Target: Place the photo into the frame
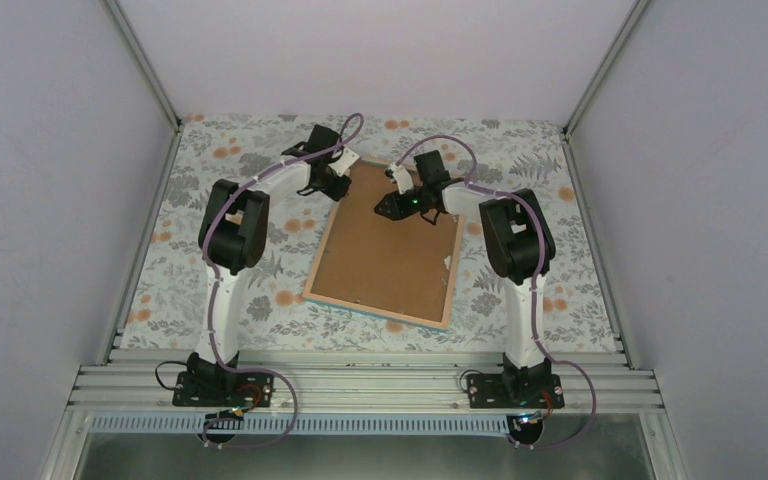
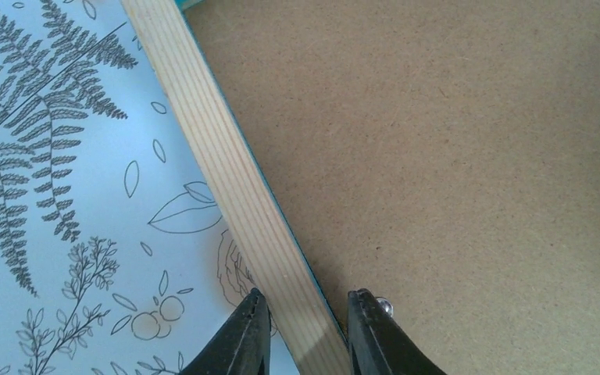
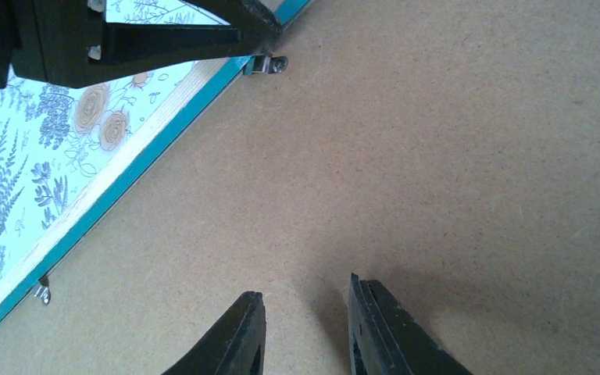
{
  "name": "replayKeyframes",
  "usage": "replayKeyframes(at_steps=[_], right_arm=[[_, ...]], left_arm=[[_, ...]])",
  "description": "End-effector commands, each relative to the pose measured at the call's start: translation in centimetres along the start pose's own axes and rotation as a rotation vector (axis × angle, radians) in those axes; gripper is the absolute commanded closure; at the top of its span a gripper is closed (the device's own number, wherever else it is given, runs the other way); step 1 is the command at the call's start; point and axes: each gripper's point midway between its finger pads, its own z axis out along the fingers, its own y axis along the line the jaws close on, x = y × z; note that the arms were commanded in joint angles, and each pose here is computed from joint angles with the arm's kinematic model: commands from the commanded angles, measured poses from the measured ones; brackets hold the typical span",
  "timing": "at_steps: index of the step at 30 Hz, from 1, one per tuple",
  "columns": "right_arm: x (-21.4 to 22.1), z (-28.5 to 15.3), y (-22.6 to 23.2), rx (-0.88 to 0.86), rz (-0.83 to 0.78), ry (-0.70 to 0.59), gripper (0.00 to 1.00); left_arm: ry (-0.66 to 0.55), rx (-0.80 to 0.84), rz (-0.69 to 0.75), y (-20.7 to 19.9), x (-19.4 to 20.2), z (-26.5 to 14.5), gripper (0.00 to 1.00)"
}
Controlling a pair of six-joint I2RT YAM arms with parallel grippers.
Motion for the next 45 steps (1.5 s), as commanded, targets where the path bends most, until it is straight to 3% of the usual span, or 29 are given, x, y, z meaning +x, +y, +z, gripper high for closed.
replayKeyframes(at_steps=[1,7,13,17,23,26,37,45], right_arm=[[4.4,0.9,-0.8,0.035,0.054,0.126,0.71],[4.8,1.3,0.2,-0.004,0.038,0.143,0.71],[5.5,1.9,2.6,-0.075,0.004,0.175,0.70],[4.4,0.5,5.2,-0.159,0.002,0.148,0.69],[1.6,-1.3,6.7,-0.160,-0.033,0.088,0.67],[1.1,-1.3,7.2,-0.166,-0.029,0.088,0.68],[2.9,0.8,10.1,-0.206,-0.027,0.134,0.68],[6.7,2.0,8.4,-0.151,-0.035,0.205,0.69]], left_arm=[[0.136,0.037,0.037,-0.8,4.4,0.2,0.79],[0.122,0.083,0.024,-2.2,5.3,-1.2,0.80],[0.148,0.111,-0.028,-4.1,8.8,-3.9,0.81],[0.127,0.065,-0.030,-2.9,9.8,-4.9,0.80],[-0.041,0.065,0.087,-1.7,5.6,-7.2,0.56],[-0.043,0.077,0.117,-2.1,5.2,-7.5,0.50],[0.093,0.018,0.077,-3.2,9.3,-5.8,0.51],[0.158,-0.026,0.035,-2.3,11.1,-4.5,0.68]])
